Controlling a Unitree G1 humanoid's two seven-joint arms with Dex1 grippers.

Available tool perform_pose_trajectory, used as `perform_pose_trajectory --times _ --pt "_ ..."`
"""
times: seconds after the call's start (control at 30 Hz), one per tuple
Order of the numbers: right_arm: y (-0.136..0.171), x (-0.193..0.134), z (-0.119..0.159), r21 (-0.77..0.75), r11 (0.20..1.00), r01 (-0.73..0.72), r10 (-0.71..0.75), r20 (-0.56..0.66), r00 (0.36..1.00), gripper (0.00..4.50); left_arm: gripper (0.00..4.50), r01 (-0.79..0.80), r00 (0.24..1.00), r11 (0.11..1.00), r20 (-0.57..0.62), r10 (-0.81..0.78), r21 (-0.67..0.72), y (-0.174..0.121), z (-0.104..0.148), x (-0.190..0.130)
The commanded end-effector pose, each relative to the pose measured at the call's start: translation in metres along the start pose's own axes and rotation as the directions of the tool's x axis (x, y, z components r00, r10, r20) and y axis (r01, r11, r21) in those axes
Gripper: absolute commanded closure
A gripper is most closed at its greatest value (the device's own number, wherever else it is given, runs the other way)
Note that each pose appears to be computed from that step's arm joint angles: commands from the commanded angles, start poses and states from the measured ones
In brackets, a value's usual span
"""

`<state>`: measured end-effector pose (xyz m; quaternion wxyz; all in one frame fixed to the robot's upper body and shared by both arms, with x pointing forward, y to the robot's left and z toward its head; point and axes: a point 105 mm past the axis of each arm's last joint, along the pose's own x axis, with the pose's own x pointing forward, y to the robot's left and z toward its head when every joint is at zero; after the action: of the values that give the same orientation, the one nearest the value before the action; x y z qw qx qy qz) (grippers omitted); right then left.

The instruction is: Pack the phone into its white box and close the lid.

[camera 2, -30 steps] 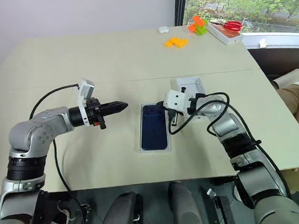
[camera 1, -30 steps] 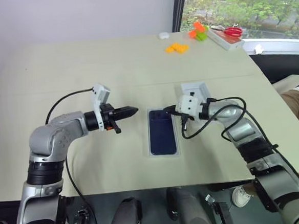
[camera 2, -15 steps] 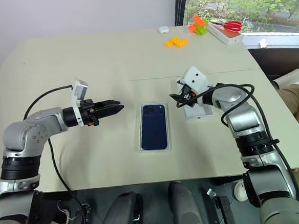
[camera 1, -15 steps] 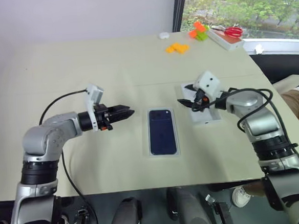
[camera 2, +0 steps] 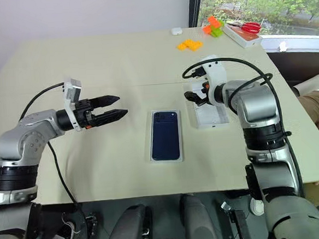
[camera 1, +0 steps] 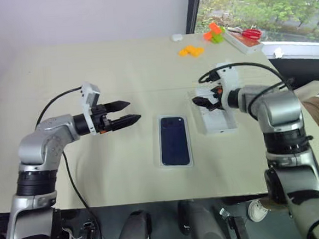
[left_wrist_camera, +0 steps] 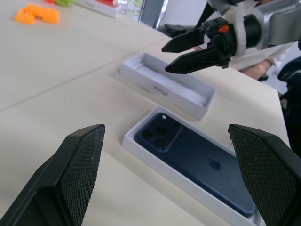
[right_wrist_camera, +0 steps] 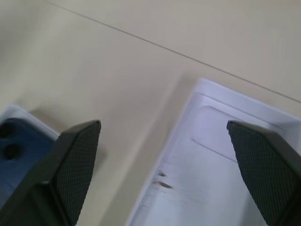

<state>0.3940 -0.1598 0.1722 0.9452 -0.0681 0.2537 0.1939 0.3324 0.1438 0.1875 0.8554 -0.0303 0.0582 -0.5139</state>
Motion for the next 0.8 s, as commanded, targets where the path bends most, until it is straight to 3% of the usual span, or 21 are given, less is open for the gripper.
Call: perform_pose_trajectory --times 0.03,0.23,0.37,0.47,0.8 --pt "-0.007 0.000 0.011 0.046 0.998 0.051 -0.050 -0.029 0.998 0.00 0.07 0.003 1.000 0.999 0.013 -0.003 0.039 -0.002 0.006 0.004" --pt "-0.007 0.008 0.027 0.110 0.992 0.060 -0.052 -0.070 0.996 0.00 0.07 -0.001 1.000 1.000 0.023 0.000 0.031 -0.003 0.004 0.008" --pt "-0.001 0.012 0.023 0.106 0.994 0.037 -0.023 -0.129 0.991 0.00 0.07 -0.005 1.000 0.999 0.024 0.004 0.032 -0.005 0.003 0.009" --pt "-0.002 0.014 0.006 0.191 0.981 0.038 0.008 -0.232 0.973 0.00 0.07 -0.011 1.000 1.000 0.026 0.011 0.019 -0.005 0.001 0.010" --pt "0.001 0.014 0.006 0.149 0.986 0.080 -0.036 -0.278 0.960 0.00 0.07 -0.013 0.999 0.999 0.031 0.012 0.034 -0.006 0.000 0.014"
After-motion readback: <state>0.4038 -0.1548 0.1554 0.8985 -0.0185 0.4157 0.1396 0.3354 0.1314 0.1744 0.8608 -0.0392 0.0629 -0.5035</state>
